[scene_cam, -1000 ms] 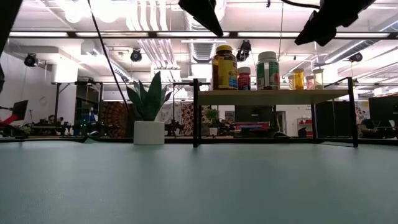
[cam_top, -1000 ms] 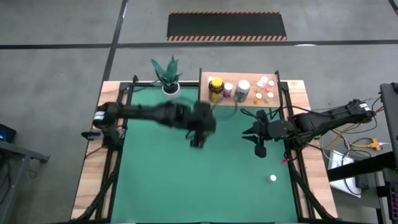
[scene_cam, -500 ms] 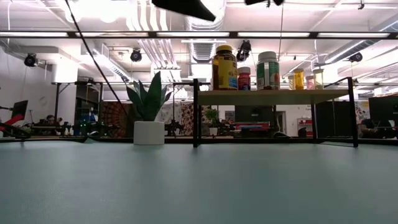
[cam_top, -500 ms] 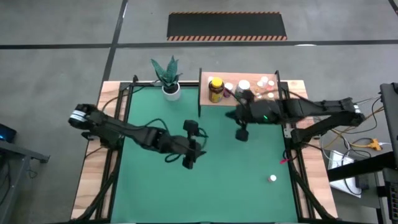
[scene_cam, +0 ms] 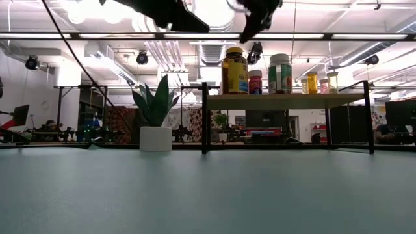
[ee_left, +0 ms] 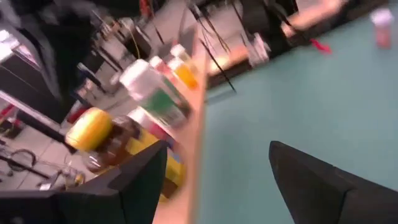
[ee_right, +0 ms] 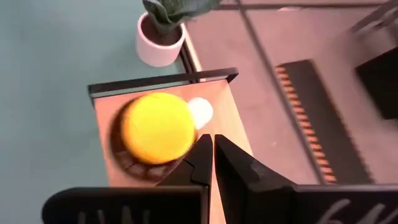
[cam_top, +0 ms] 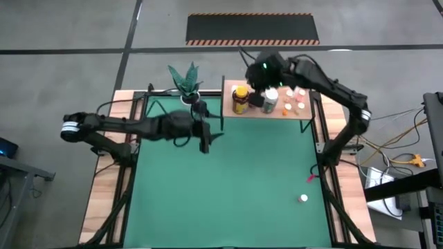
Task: Pick and place medicine bottles onto shelf by color
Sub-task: Put the yellow pill bottle on the shelf
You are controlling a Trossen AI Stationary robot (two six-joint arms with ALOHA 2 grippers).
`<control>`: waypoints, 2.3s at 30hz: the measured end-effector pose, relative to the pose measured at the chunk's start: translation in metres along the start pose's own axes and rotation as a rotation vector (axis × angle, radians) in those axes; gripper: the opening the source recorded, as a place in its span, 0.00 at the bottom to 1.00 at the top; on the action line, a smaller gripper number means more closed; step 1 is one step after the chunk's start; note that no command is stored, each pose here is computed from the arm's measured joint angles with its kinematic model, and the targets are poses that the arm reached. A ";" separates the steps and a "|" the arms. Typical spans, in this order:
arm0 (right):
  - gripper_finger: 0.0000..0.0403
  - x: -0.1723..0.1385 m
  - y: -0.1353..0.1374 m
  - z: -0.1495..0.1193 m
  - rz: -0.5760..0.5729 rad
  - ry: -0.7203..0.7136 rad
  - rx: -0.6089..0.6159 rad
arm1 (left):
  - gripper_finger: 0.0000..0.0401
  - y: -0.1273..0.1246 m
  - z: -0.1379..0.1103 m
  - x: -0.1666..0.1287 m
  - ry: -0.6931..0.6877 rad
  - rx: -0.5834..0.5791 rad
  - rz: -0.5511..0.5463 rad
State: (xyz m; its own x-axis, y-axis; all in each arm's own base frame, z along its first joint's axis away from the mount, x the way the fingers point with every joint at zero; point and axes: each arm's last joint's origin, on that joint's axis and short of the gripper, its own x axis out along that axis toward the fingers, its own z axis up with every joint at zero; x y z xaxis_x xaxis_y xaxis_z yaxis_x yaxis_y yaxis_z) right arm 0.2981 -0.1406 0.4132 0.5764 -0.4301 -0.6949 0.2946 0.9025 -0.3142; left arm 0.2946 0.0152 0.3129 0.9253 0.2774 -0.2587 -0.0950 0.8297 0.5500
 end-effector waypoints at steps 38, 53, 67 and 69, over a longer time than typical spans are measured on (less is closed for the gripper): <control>0.02 0.054 -0.029 -0.019 0.400 0.091 0.057 | 0.16 0.051 -0.054 0.060 -0.065 -0.117 0.258; 0.02 0.051 -0.019 -0.018 0.424 0.116 0.050 | 0.16 0.056 -0.058 0.059 -0.027 -0.124 0.315; 0.02 0.047 -0.012 -0.016 0.433 0.114 0.045 | 0.16 0.060 -0.061 0.056 -0.018 -0.127 0.333; 0.02 0.043 -0.014 -0.016 0.382 0.118 0.034 | 0.16 0.059 -0.061 0.051 -0.013 -0.127 0.328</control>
State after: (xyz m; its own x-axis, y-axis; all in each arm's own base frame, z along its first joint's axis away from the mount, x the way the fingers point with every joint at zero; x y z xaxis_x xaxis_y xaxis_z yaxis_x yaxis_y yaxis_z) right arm 0.3072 -0.1717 0.3774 0.5587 -0.0563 -0.8275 0.1022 0.9948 0.0014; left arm 0.3139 0.1076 0.2839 0.8424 0.5337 -0.0739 -0.4321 0.7511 0.4992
